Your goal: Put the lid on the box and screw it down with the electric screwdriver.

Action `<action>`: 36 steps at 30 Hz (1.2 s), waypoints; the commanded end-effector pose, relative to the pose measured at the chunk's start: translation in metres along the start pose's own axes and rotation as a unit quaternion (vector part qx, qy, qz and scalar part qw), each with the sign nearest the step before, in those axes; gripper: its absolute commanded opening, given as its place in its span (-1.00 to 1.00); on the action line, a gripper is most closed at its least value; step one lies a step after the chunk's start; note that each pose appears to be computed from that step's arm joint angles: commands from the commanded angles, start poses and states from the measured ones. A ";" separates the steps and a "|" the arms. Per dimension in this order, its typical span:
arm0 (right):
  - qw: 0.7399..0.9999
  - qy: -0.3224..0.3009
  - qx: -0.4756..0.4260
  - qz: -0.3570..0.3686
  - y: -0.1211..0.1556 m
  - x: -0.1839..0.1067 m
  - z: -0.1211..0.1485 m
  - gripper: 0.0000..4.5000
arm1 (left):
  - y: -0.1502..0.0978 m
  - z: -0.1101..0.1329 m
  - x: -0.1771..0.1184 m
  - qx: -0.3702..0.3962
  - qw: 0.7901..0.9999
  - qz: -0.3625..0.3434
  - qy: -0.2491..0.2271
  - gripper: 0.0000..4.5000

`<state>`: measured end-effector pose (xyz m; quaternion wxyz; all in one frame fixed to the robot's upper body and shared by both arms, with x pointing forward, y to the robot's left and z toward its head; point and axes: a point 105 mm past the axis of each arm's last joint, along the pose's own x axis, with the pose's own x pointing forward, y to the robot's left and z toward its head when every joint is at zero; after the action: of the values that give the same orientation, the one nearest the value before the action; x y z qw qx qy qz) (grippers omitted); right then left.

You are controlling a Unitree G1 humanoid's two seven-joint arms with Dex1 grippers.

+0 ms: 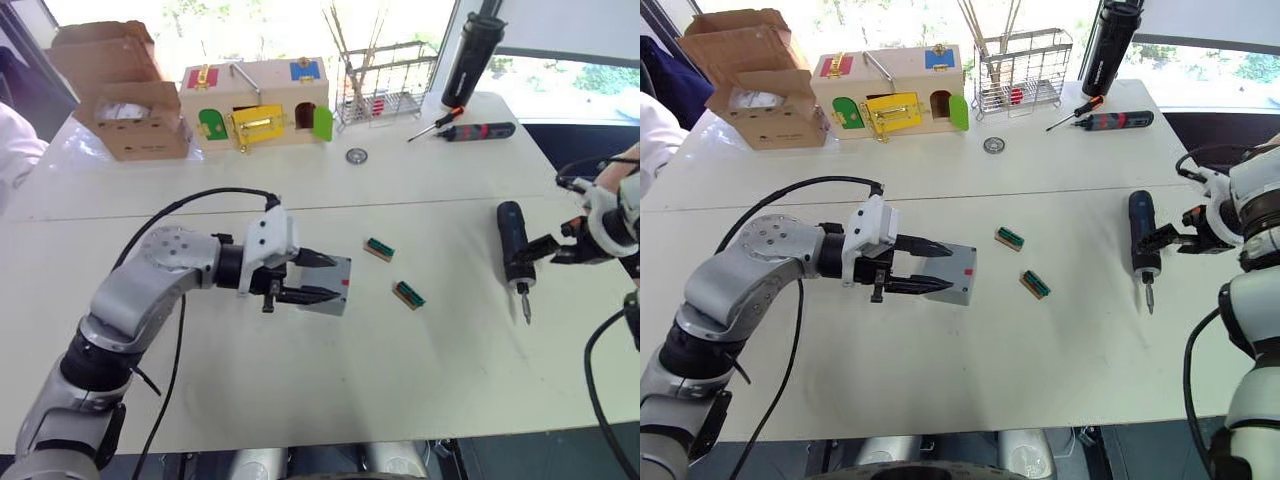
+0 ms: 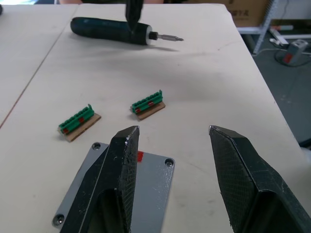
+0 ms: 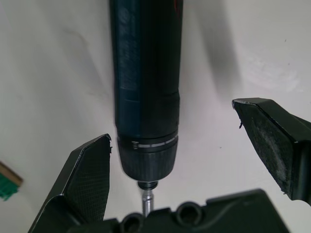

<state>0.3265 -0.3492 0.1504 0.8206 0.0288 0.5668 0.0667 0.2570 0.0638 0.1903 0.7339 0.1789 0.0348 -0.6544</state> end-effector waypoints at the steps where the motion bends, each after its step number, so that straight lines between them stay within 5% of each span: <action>1: 1.000 -0.008 -0.015 -0.004 0.003 0.000 0.008 0.99 | -0.001 0.007 -0.006 0.007 1.000 0.019 -0.005 0.03; 8: 0.998 0.030 -0.049 -0.015 0.011 0.025 0.004 0.99 | -0.002 0.002 -0.011 -0.003 0.999 0.040 0.005 0.03; 17: 0.986 0.127 -0.100 -0.031 0.000 0.042 -0.025 -0.20 | -0.002 -0.002 -0.013 -0.010 0.998 0.055 0.012 0.03; 23: 0.983 0.151 -0.104 -0.031 -0.006 0.044 -0.035 -0.21 | 0.001 -0.004 -0.014 -0.012 0.998 0.058 0.014 0.03; 29: 0.994 0.020 -0.088 -0.053 -0.005 0.019 0.007 -0.21 | 0.011 -0.010 -0.018 -0.026 0.998 0.063 0.015 0.03; 32: 0.989 -0.139 -0.054 -0.010 0.021 -0.030 0.060 -0.21 | 0.020 -0.015 -0.028 -0.041 0.996 0.073 0.016 0.03; 36: 0.957 -0.284 -0.048 0.026 0.041 -0.083 0.099 -0.21 | 0.029 -0.025 -0.037 -0.055 0.995 0.073 0.032 0.03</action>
<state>0.3814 -0.3205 0.2261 0.9174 0.0204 0.3867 0.0916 0.2826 0.1017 0.1761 0.7849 0.1488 0.0947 -0.5940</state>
